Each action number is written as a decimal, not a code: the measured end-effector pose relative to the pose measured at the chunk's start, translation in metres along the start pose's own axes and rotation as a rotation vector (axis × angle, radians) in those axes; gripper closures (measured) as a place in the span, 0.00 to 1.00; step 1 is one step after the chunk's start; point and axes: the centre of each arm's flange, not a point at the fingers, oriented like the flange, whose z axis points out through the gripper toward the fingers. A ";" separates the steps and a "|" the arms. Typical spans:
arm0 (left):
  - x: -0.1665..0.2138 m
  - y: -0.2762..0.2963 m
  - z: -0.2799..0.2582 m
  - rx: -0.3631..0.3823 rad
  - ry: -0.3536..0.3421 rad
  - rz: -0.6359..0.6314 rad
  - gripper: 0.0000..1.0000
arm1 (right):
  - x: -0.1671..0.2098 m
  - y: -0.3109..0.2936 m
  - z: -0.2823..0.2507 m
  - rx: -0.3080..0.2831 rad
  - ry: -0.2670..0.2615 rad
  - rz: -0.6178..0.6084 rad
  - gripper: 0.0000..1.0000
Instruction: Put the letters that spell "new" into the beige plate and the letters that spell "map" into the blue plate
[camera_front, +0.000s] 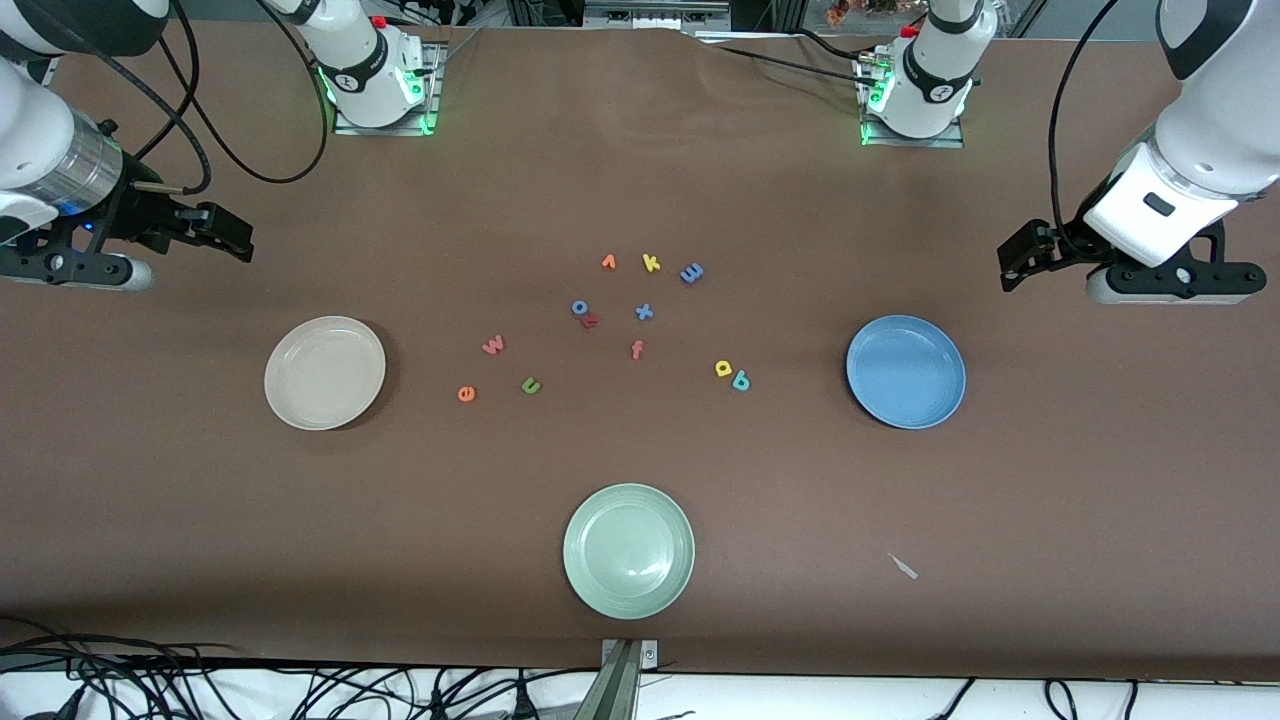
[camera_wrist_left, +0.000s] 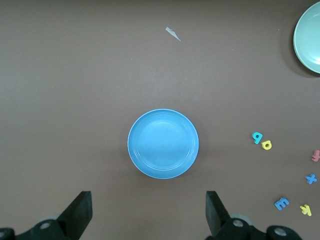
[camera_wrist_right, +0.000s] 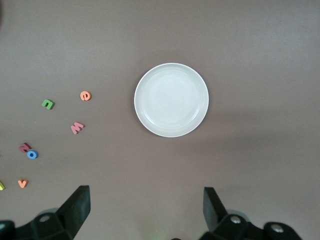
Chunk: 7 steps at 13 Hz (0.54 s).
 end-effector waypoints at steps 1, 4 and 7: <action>0.000 0.000 0.000 0.000 0.000 0.000 0.00 | 0.000 0.000 0.000 0.000 0.000 0.000 0.00; 0.000 0.000 0.000 0.000 0.000 0.001 0.00 | 0.000 0.000 0.000 0.000 0.000 0.000 0.00; 0.000 0.002 0.000 0.000 0.000 0.003 0.00 | 0.000 0.000 0.000 0.000 0.000 0.000 0.00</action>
